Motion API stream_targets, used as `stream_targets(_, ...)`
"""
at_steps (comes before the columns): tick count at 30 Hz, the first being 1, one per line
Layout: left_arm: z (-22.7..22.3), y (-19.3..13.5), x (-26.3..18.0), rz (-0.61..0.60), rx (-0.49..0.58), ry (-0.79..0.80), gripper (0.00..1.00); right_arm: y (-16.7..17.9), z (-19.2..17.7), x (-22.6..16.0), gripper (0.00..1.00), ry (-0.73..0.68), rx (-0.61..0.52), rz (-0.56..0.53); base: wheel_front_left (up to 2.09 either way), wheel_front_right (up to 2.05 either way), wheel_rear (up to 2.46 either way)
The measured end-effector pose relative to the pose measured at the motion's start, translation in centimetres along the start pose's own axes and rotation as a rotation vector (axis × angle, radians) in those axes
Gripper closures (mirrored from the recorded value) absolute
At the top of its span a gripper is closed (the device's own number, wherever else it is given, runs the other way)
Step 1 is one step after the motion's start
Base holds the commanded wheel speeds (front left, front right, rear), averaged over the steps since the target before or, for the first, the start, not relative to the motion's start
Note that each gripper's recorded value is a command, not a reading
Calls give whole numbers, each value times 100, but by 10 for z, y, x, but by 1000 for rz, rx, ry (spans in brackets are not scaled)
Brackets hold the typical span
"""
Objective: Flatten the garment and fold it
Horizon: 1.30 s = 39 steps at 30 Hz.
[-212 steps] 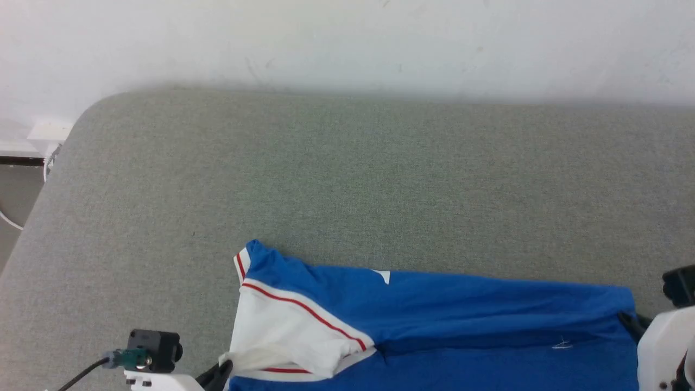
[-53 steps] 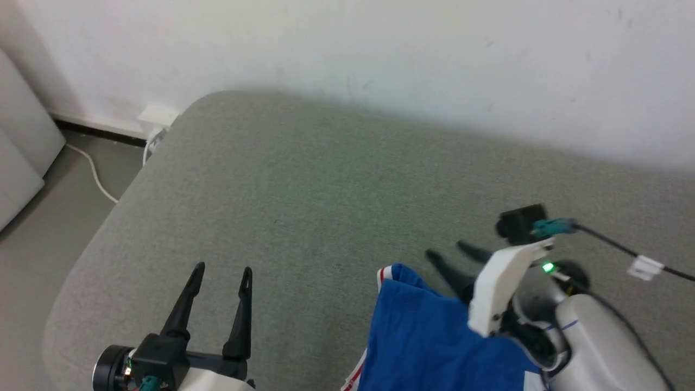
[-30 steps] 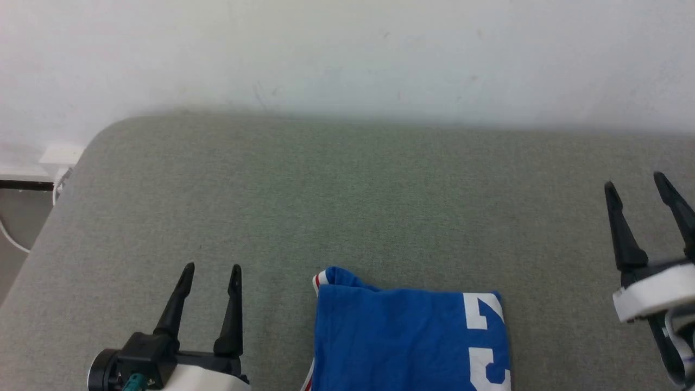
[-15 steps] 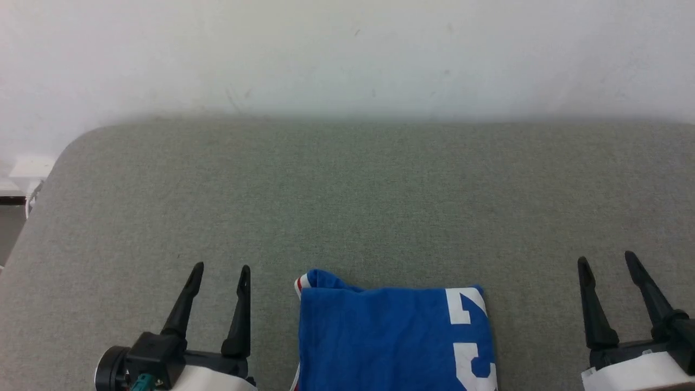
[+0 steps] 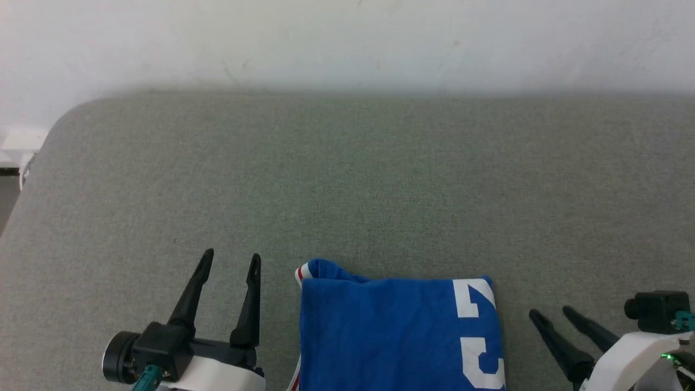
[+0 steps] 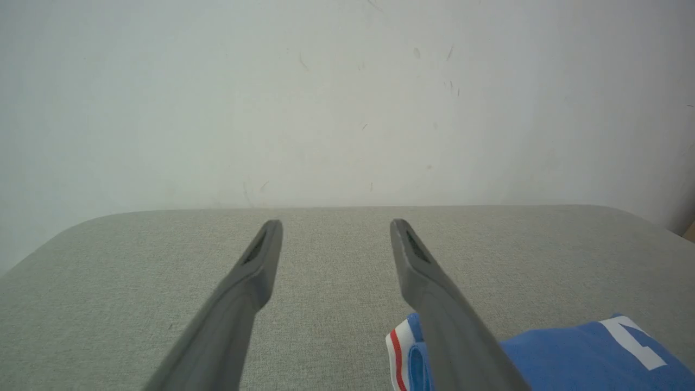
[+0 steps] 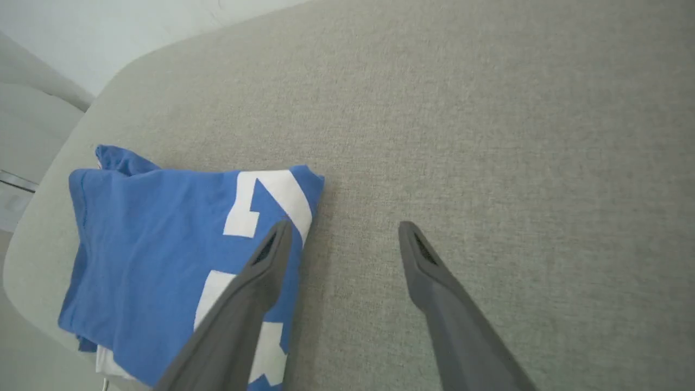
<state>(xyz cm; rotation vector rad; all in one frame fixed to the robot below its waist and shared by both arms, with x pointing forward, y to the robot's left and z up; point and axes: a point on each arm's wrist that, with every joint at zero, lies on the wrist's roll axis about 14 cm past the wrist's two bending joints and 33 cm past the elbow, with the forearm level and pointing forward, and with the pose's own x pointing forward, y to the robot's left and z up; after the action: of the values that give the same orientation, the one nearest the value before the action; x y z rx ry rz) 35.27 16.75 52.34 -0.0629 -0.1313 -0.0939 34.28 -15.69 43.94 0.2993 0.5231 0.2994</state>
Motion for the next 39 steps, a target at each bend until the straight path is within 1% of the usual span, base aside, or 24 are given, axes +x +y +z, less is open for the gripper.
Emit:
stream_targets(4,-6,3,4,6,6,18,0,6,-27,5,0,184,108,52,0,0,0)
stream_targets(7,-8,6,6,15,11,21,0,24,-44,11,0,294,161,120,0,0,0)
stream_targets(9,-9,9,6,24,14,28,0,38,-52,18,0,341,190,162,0,0,0)
stream_targets(11,-10,12,6,32,20,32,0,45,-59,24,0,383,194,184,0,0,0)
stream_targets(14,-13,15,4,42,26,43,0,48,-72,33,0,440,169,188,0,0,0)
stream_targets(21,-21,21,-2,62,32,73,0,68,-81,55,0,495,117,238,0,0,0)
stream_targets(22,-21,21,-2,63,32,75,0,70,-82,56,7,498,114,245,0,0,0)
stream_targets(23,-21,21,-3,65,32,75,0,72,-83,58,57,498,107,249,0,0,0)
stream_targets(24,-21,22,-4,66,33,76,0,73,-82,59,75,494,96,249,0,0,0)
stream_targets(25,-20,22,-5,67,33,74,0,74,-83,60,100,490,89,250,0,0,0)
stream_targets(30,-10,20,-5,63,32,42,0,77,-83,58,100,463,56,250,0,0,0)
stream_targets(33,-3,16,-4,49,30,17,0,72,-75,57,100,422,-17,232,0,0,0)
stream_targets(36,3,9,-2,28,25,-3,0,60,-58,57,100,362,-137,199,0,0,0)
stream_targets(39,7,-1,3,-3,8,-21,0,43,-30,58,100,299,-337,151,0,0,0)
